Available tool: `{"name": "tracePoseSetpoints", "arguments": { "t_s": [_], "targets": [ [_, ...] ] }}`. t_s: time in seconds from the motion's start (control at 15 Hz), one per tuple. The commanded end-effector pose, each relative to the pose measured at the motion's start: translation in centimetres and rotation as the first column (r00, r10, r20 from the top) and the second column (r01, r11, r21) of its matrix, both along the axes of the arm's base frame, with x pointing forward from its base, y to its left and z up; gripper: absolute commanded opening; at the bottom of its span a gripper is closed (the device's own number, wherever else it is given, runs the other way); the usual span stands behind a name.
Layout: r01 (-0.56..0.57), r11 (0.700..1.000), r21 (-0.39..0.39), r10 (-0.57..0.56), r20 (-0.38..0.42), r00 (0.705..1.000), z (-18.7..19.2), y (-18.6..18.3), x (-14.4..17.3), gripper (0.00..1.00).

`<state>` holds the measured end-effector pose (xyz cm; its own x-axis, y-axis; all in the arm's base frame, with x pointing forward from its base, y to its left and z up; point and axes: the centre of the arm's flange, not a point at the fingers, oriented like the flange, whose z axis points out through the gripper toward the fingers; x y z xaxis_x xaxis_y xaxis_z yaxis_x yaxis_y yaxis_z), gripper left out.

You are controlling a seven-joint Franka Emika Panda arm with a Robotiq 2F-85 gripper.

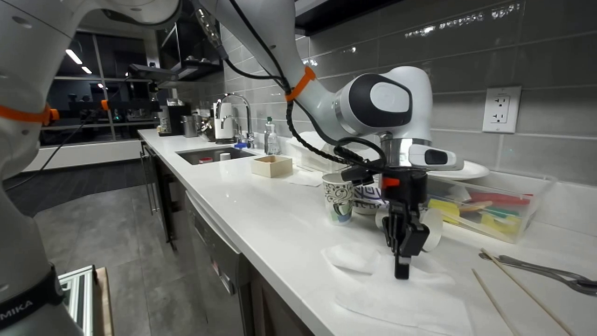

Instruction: Use one napkin to wipe the right side of the counter.

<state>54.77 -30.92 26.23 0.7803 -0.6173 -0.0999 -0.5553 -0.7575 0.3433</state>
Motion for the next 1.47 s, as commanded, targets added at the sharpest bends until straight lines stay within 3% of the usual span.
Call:
{"name": "tracePoseSetpoints", "arguments": {
  "t_s": [0.0, 0.2, 0.4, 0.6, 0.8, 0.93, 1.13, 1.4],
  "targets": [
    [-0.132, 0.986, 0.106, 0.14, -0.074, 0.987, -2.4, 1.5, -1.5, 0.0],
    [-0.19, 0.98, 0.061, 0.198, -0.195, 0.961, -3.3, 0.4, -1.5, 0.0],
    [-0.122, 0.992, -0.026, 0.117, -0.136, 0.984, -4.2, -0.1, -0.6, 0.0],
    [-0.009, 0.999, -0.034, 0.007, -0.049, 0.999, -4.2, 0.7, -0.1, 0.0],
    [-0.042, 0.999, -0.023, 0.04, -0.1, 0.994, -3.9, 1.7, -1.4, 0.0],
    [-0.112, 0.994, 0.002, 0.111, -0.142, 0.984, -2.9, 1.8, -2.0, 0.0],
    [-0.227, 0.971, 0.071, 0.235, -0.138, 0.962, -0.1, 1.4, -2.8, 0.0],
    [-0.365, 0.905, 0.219, 0.39, -0.083, 0.917, 3.3, 1.0, -4.6, 0.0]
  ]
}}
